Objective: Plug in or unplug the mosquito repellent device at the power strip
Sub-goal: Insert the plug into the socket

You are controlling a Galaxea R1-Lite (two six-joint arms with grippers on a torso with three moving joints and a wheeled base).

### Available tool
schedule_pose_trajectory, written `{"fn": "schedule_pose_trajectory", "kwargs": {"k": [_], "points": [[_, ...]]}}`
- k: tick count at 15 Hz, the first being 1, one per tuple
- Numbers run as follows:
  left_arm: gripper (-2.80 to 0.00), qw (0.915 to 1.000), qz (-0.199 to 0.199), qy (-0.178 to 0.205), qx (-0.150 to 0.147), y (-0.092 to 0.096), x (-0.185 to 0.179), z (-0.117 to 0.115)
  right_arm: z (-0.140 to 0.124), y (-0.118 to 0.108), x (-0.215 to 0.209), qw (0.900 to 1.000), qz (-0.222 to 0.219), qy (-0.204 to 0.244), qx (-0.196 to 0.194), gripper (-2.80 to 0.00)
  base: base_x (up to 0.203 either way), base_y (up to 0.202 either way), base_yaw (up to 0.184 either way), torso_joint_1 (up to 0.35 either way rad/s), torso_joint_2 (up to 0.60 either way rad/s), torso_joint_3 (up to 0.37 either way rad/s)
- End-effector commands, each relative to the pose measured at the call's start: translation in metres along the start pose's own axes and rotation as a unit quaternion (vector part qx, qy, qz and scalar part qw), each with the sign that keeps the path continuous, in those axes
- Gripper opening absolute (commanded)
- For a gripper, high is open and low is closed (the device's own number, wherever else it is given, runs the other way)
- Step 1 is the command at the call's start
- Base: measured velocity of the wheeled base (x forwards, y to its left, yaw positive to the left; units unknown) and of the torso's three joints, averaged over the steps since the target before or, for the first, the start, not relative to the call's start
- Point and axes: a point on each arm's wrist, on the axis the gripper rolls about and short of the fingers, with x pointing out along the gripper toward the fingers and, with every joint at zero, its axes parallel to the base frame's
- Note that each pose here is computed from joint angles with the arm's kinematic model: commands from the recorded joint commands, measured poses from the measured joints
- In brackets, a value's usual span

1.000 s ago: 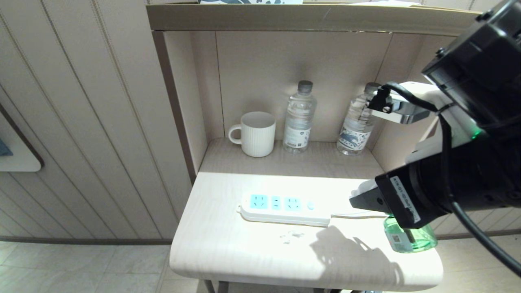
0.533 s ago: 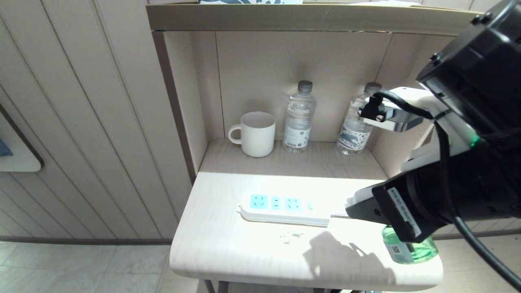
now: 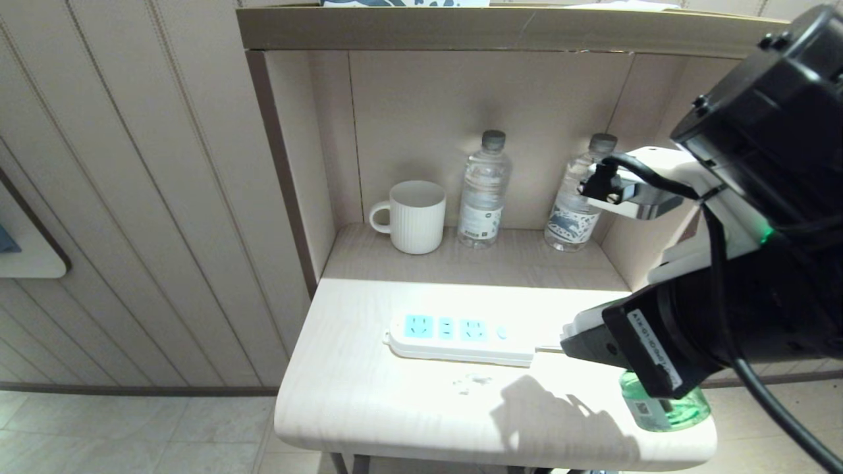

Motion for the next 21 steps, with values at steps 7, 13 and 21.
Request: {"fn": "schedule_pose_trajectory", "kwargs": {"k": [7, 13, 21], "points": [[-2.8, 1.0, 0.0, 0.0, 0.0, 0.0, 0.0, 0.0, -0.0018, 0.0006, 0.0031, 1.0, -0.004, 0.008, 0.002, -2.8, 0.0, 0.0, 0.0, 0.0, 0.0, 0.0], [-2.8, 1.0, 0.0, 0.001, 0.0, 0.0, 0.0001, -0.0001, -0.0029, -0.0003, 0.0009, 1.0, -0.005, 0.004, 0.002, -2.8, 0.0, 0.0, 0.0, 0.097, -0.23, -0.129], [-2.8, 1.0, 0.0, 0.001, 0.0, 0.0, 0.0001, 0.0, -0.0042, 0.002, 0.0013, 1.0, -0.003, 0.007, -0.002, -2.8, 0.0, 0.0, 0.0, 0.227, -0.51, -0.279]]}}
